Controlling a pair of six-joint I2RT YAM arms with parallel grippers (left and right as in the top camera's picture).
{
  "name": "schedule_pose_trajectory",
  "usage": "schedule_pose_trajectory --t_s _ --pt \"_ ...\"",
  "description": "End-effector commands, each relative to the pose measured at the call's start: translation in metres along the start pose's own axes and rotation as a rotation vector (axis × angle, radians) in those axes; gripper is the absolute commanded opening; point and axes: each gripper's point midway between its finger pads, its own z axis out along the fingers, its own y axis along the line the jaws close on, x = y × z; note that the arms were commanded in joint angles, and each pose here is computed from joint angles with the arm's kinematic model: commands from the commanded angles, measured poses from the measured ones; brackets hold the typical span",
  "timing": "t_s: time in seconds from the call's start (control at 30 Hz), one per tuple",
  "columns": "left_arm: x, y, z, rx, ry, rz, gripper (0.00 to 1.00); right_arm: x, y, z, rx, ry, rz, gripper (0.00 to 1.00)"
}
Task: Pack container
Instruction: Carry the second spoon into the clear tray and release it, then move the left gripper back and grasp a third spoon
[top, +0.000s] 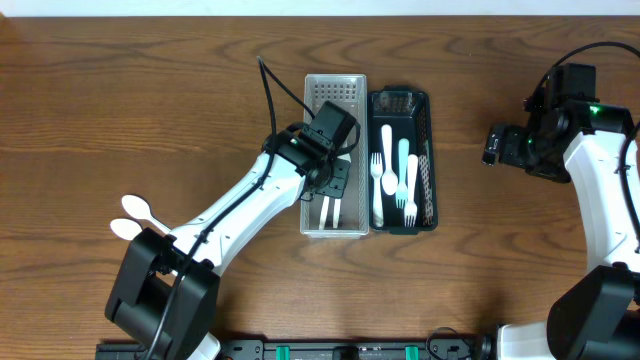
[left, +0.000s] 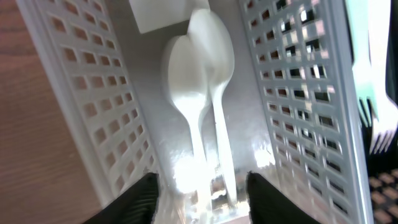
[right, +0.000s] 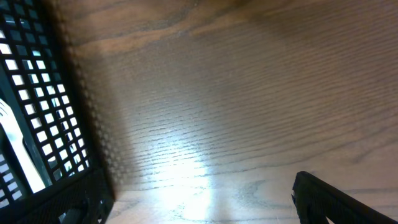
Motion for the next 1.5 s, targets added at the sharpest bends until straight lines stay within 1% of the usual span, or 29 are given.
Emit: schedule_pose_trajectory --t_s 0.0,0.1,0.17,0.2,0.23,0.3,0.33,0.4,0.43,0.5,0.53,0.6,0.63,0.7,0.73,0.8,0.9,1.07,1.13,1.2,1.37,1.47 --pt "-0.031 -0.007 -0.034 0.008 -0.08 0.053 0.53 0.001 0.002 0.0 -0.007 0.002 -0.013 0.99" --pt "-0.046 0.0 -0.068 -0.04 -0.13 0.044 0.53 0.001 0.002 0.0 -0.007 0.0 -0.032 0.99" --pt "-0.054 0.015 -0.095 -0.103 -0.18 0.019 0.54 0.0 0.002 0.0 -0.007 -0.001 -0.039 0.99" --pt "-0.055 0.026 -0.11 -0.146 -0.209 -0.017 0.54 0.0 0.002 0.0 -0.007 -0.001 -0.04 0.99" --pt "-0.055 0.039 -0.123 -0.184 -0.234 -0.07 0.57 0.0 0.002 0.0 -0.007 -0.001 -0.047 0.99" --pt "-0.048 0.072 -0.153 -0.255 -0.283 -0.22 0.61 0.0 0.002 0.0 -0.007 -0.001 -0.062 0.99" --pt "-0.043 0.085 -0.163 -0.273 -0.297 -0.285 0.61 0.001 0.002 0.0 -0.007 0.0 -0.065 0.99" --pt "-0.027 0.118 -0.187 -0.301 -0.323 -0.462 0.62 0.001 0.002 0.0 -0.006 0.001 -0.065 0.99" --pt "-0.017 0.136 -0.199 -0.317 -0.335 -0.555 0.68 0.001 0.001 0.0 -0.006 0.002 -0.066 0.99" --pt "0.002 0.169 -0.218 -0.354 -0.358 -0.709 0.77 0.001 0.002 0.0 -0.006 0.002 -0.076 0.99" --pt "0.012 0.185 -0.225 -0.374 -0.366 -0.779 0.84 0.001 0.002 0.0 -0.006 0.002 -0.081 0.99" --pt "0.038 0.219 -0.237 -0.425 -0.374 -0.949 0.93 0.001 0.002 0.0 -0.006 0.003 -0.08 0.99" --pt "0.047 0.229 -0.238 -0.441 -0.369 -1.001 0.96 0.002 0.001 0.0 -0.006 0.004 -0.08 0.99" --pt "0.064 0.247 -0.236 -0.45 -0.343 -1.091 0.99 0.002 0.001 0.0 -0.006 0.006 -0.08 0.99" --pt "0.073 0.256 -0.228 -0.439 -0.314 -1.146 1.0 0.003 0.001 0.0 -0.006 0.009 -0.08 0.99" --pt "0.084 0.267 -0.216 -0.433 -0.278 -1.202 0.98 0.004 0.001 0.0 -0.005 0.013 -0.08 0.99" --pt "0.103 0.284 -0.184 -0.431 -0.217 -1.275 0.98 0.007 0.001 0.0 -0.004 0.025 -0.079 0.99" --pt "0.126 0.296 -0.118 -0.36 -0.132 -1.364 0.98 0.009 0.0 0.0 -0.003 0.034 -0.079 0.99" --pt "0.135 0.299 -0.097 -0.348 -0.105 -1.381 0.98 0.009 0.0 0.0 -0.003 0.035 -0.079 0.99" --pt "0.14 0.301 -0.081 -0.35 -0.078 -1.361 0.98 0.009 0.0 0.0 -0.003 0.035 -0.079 0.99" --pt "0.143 0.306 -0.055 -0.338 -0.011 -1.313 0.98 0.01 0.0 0.0 -0.002 0.038 -0.079 0.99" --pt "0.143 0.309 -0.042 -0.33 0.016 -1.315 0.98 0.011 0.0 0.0 -0.002 0.042 -0.079 0.99"
